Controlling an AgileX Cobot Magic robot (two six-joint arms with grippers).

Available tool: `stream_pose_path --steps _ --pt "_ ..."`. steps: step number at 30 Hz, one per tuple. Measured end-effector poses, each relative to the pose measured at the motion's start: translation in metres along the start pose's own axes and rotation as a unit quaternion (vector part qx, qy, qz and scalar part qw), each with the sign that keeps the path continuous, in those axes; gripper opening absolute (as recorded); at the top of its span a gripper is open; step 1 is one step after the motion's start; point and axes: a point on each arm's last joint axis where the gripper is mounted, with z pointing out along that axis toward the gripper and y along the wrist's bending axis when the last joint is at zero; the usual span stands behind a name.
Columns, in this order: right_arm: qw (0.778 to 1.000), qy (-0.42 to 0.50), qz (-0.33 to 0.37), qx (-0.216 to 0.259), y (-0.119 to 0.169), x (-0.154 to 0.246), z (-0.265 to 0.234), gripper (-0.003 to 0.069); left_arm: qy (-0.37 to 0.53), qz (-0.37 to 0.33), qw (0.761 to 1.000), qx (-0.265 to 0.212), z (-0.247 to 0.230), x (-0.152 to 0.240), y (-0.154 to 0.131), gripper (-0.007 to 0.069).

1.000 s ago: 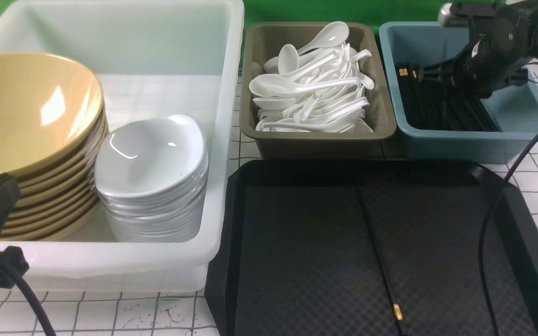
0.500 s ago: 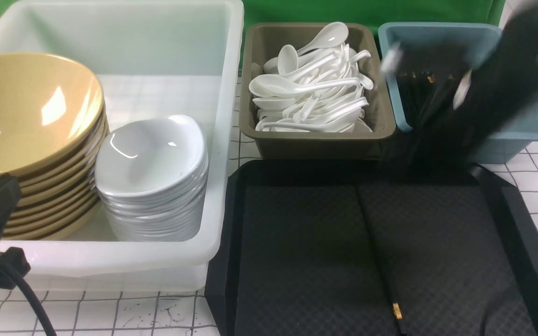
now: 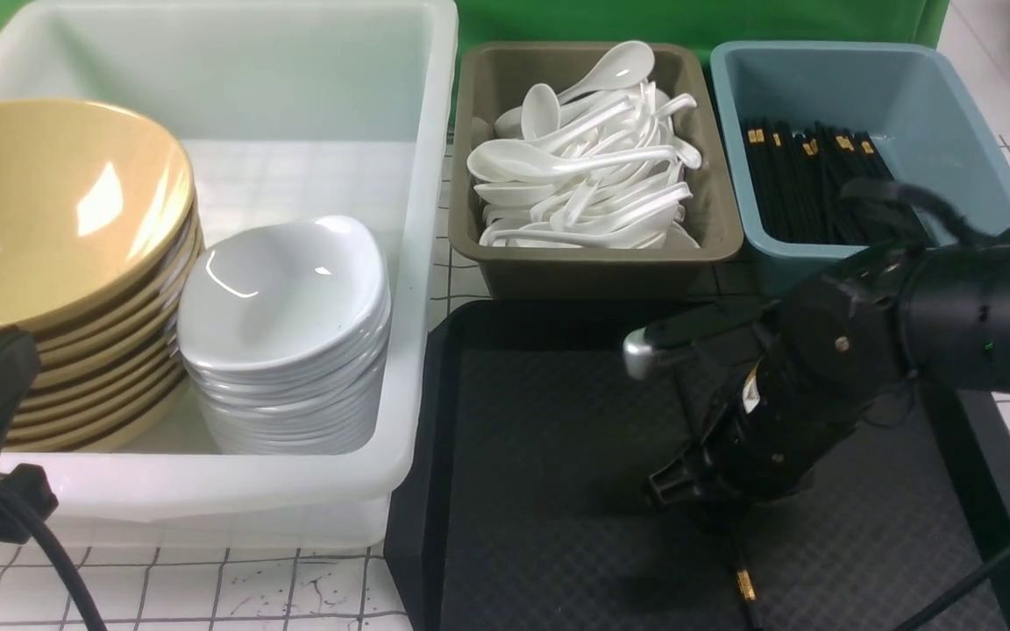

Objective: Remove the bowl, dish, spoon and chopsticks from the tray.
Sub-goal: Use the right arm to grab a chopstick, then use the right arm to put a chopstick into the small storage box on the right

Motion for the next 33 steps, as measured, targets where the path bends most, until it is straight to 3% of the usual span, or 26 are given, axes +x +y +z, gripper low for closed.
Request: stream_pose_path --steps 9,14,19,23,26,29,33 --pt "0.995 -0.004 -0.087 0.045 0.016 0.001 0.003 0.0084 0.0 0.0 1.0 0.0 0.0 0.0 0.0 0.0139" --pt "0.994 -0.005 -0.1 0.042 0.024 0.013 -0.015 0.0075 0.001 0.0 1.0 0.0 0.0 0.0 0.0 0.0139" --pt "0.986 -0.094 -0.122 0.058 0.017 0.027 -0.096 0.0075 -0.006 0.0 1.0 0.003 0.0 -0.001 -0.001 0.0139" --pt "0.968 -0.189 -0.112 0.119 -0.009 0.022 -0.155 0.0075 -0.007 0.0 1.0 0.004 0.0 -0.001 -0.001 0.0139" --pt "0.946 -0.28 -0.033 0.16 -0.056 0.002 -0.193 0.0075 -0.009 0.0 1.0 0.005 0.0 -0.002 -0.001 0.0139" --pt "0.914 -0.371 0.053 0.154 -0.104 -0.027 -0.201 0.0075 -0.01 0.002 1.0 0.005 0.0 -0.002 -0.001 0.0139" --pt "0.899 -0.397 0.148 0.108 -0.153 -0.066 -0.169 0.0075 -0.011 0.009 1.0 0.002 0.0 -0.002 0.0 0.0139"
